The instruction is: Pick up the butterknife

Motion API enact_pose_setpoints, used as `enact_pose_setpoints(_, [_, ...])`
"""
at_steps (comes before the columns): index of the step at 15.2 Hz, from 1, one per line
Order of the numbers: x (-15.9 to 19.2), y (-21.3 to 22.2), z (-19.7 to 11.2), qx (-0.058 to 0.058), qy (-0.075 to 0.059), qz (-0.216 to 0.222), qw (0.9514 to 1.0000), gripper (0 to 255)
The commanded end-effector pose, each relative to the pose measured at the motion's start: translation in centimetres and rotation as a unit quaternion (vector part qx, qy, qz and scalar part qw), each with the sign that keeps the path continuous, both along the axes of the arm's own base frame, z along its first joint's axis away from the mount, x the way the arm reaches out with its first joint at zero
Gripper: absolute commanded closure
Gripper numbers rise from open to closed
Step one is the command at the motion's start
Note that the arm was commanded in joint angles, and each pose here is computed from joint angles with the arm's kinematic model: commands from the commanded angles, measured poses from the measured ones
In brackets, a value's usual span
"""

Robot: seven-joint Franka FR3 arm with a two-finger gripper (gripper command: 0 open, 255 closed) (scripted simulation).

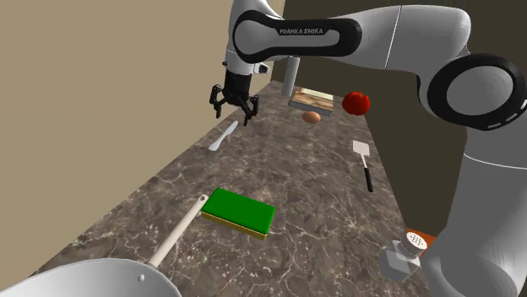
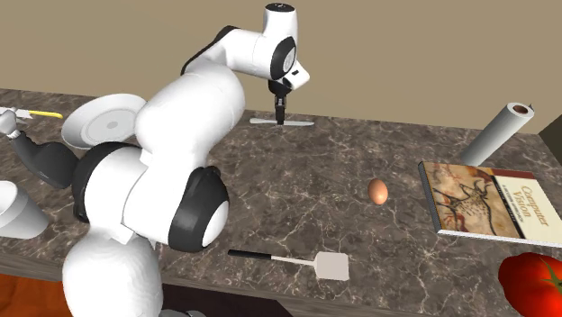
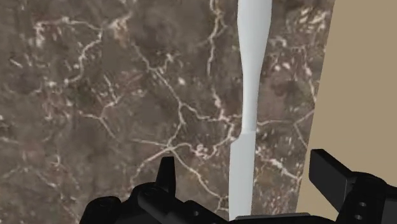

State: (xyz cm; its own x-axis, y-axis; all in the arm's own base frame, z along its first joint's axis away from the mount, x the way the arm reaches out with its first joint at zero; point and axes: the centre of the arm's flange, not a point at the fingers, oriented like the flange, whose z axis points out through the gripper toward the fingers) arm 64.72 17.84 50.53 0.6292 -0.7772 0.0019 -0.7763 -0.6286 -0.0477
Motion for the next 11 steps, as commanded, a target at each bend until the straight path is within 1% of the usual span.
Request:
enact_pose_setpoints(1, [1.6,-0.1,-0.4,0.004,0.001,-0.021,0.9998,0])
enact_pose_setpoints(8, [1.6,-0.1,-4.4,0.004,0.001,-0.021,0.9998,0])
enact_pose_setpoints(10, [1.6,-0.1,-4.4,0.004,0.001,-0.021,0.9998,0])
enact_pose_setpoints(11, [1.6,-0.1,-4.3,0.004,0.001,-0.021,0.9998,255])
